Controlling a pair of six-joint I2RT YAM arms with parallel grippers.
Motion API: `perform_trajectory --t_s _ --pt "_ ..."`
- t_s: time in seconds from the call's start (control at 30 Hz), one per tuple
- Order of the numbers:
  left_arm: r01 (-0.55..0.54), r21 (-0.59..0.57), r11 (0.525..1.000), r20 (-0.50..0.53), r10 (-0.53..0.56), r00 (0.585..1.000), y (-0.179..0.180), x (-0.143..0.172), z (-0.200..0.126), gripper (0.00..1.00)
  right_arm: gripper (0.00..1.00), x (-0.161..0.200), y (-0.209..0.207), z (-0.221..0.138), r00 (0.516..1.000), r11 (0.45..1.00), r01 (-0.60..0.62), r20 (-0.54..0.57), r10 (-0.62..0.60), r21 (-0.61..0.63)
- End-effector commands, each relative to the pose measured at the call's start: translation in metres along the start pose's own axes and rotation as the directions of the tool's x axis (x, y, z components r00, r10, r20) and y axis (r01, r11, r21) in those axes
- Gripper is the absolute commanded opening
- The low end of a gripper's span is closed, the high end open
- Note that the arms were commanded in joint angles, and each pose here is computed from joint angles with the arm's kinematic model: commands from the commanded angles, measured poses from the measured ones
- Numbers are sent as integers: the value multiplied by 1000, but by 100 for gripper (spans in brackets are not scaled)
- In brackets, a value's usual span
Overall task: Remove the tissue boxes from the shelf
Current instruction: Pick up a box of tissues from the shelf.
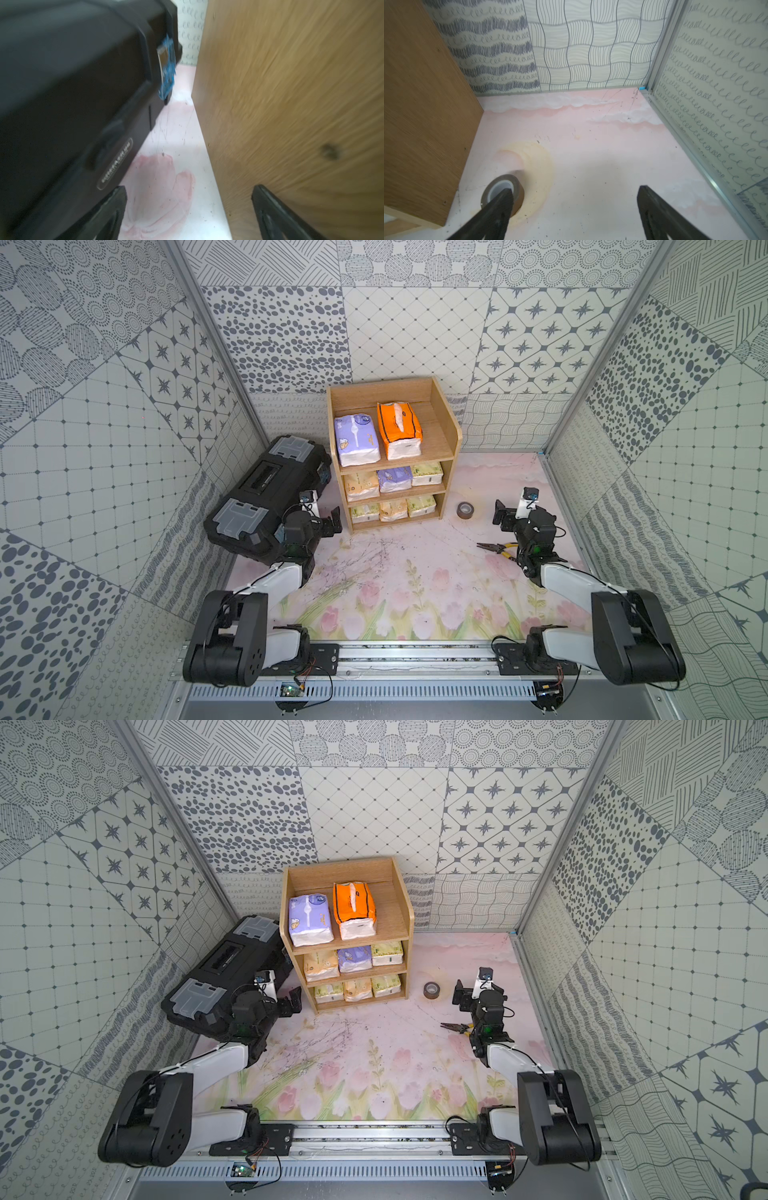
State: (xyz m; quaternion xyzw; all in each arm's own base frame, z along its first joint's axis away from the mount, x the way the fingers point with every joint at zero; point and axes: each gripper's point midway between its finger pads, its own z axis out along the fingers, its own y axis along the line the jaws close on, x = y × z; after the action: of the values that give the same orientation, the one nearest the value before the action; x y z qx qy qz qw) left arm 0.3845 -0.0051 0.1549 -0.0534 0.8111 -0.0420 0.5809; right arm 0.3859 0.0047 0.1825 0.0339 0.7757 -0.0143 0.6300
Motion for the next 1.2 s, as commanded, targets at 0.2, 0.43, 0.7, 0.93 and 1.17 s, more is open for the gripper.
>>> perform_trajectory --t_s 0.2,0.43,0.7,0.93,1.17 --pt "324 -278 904 -109 -365 925 32 -17 -73 99 97 -31 -15 -23 945 967 -213 -223 240 139" --pt "478 -300 825 -60 -517 854 32 -28 -118 99 94 -68 20 -63 868 901 -433 -281 410 -23" --pt "595 -369 714 -313 -699 643 0 8 -146 99 78 -118 62 -110 744 782 -607 -448 496 -142" --pt "681 -388 621 -543 -751 376 -47 37 -158 99 73 -133 129 -133 691 758 -609 -626 361 -234" --pt "726 -371 579 -602 -745 286 -65 39 -168 100 66 -174 202 -158 712 692 -609 -653 259 -389"
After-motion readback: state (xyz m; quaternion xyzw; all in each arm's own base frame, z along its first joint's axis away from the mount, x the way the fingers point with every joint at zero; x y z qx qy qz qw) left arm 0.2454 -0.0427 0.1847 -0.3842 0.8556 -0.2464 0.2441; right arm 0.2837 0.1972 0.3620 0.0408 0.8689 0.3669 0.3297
